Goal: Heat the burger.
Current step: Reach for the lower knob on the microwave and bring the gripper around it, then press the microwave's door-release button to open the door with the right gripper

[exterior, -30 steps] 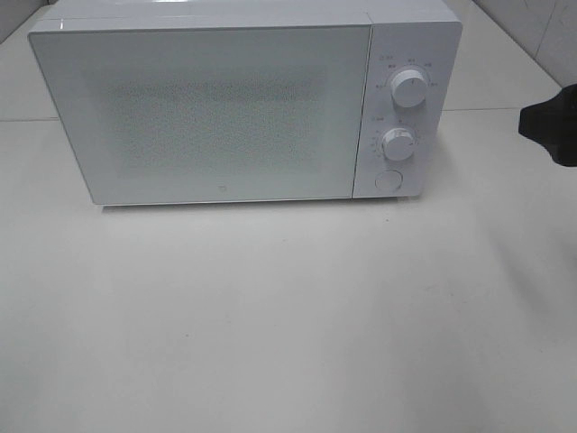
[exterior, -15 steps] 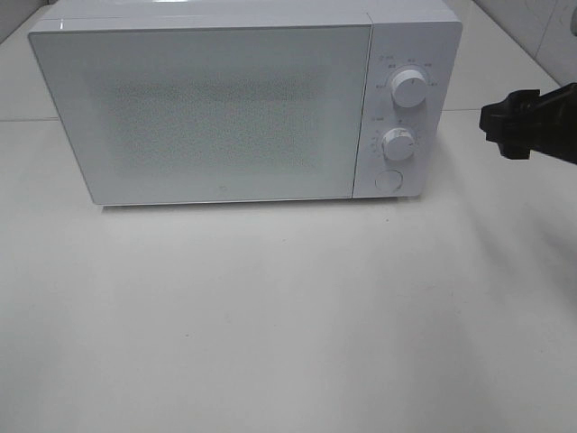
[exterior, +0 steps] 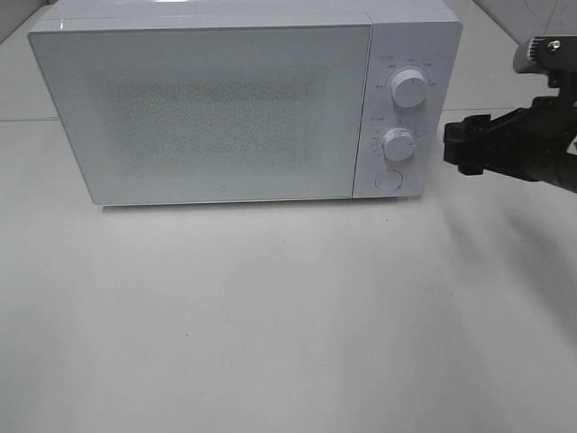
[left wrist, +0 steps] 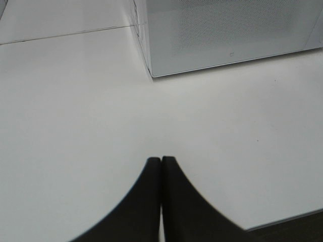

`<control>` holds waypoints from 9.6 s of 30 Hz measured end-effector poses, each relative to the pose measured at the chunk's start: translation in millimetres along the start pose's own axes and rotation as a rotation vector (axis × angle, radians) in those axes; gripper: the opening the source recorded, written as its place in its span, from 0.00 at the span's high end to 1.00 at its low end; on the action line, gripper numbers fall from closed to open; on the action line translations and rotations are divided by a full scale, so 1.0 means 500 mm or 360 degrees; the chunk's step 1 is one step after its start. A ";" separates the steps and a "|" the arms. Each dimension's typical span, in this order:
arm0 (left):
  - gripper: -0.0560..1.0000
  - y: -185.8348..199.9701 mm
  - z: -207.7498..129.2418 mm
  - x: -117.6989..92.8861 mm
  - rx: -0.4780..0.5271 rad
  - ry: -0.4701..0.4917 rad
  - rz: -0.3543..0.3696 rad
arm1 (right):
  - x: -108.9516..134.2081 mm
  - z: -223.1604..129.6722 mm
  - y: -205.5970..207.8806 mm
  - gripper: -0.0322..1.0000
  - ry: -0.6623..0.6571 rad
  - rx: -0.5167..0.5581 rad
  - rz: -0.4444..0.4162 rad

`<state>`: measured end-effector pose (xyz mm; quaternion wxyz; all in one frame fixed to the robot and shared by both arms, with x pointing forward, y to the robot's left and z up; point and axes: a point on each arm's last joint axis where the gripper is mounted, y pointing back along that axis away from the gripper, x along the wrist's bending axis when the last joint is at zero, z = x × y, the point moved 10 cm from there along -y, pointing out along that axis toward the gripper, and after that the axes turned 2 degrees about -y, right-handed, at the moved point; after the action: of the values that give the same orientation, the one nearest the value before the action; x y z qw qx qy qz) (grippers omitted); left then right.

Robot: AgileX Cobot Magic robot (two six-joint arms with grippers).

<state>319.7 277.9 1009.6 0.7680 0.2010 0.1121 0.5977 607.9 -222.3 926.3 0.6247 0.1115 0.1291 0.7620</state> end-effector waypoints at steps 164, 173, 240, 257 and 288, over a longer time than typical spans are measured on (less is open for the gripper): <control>0.95 0.000 0.000 0.000 0.0000 0.0000 0.0000 | 0.166 -0.003 -0.044 0.25 -0.1059 -0.0003 0.0107; 0.95 0.000 0.000 0.000 0.0000 0.0000 0.0000 | 0.191 -0.027 0.008 0.25 -0.0360 0.0292 0.0205; 0.95 0.000 0.000 0.000 0.0000 0.0000 0.0000 | -0.053 -0.061 0.429 0.29 -0.0183 0.1252 -0.0244; 0.95 0.000 0.000 0.000 0.0000 0.0000 0.0000 | -0.053 -0.064 0.529 0.29 -0.0096 0.0610 -0.0250; 0.95 0.000 0.000 0.000 0.0000 0.0000 0.0000 | -0.046 -0.026 0.609 0.34 -0.0081 0.0117 -0.0247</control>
<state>319.7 277.9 1009.6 0.7680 0.2010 0.1121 0.5977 327.1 -302.3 1016.3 0.6805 0.1435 0.1493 0.7029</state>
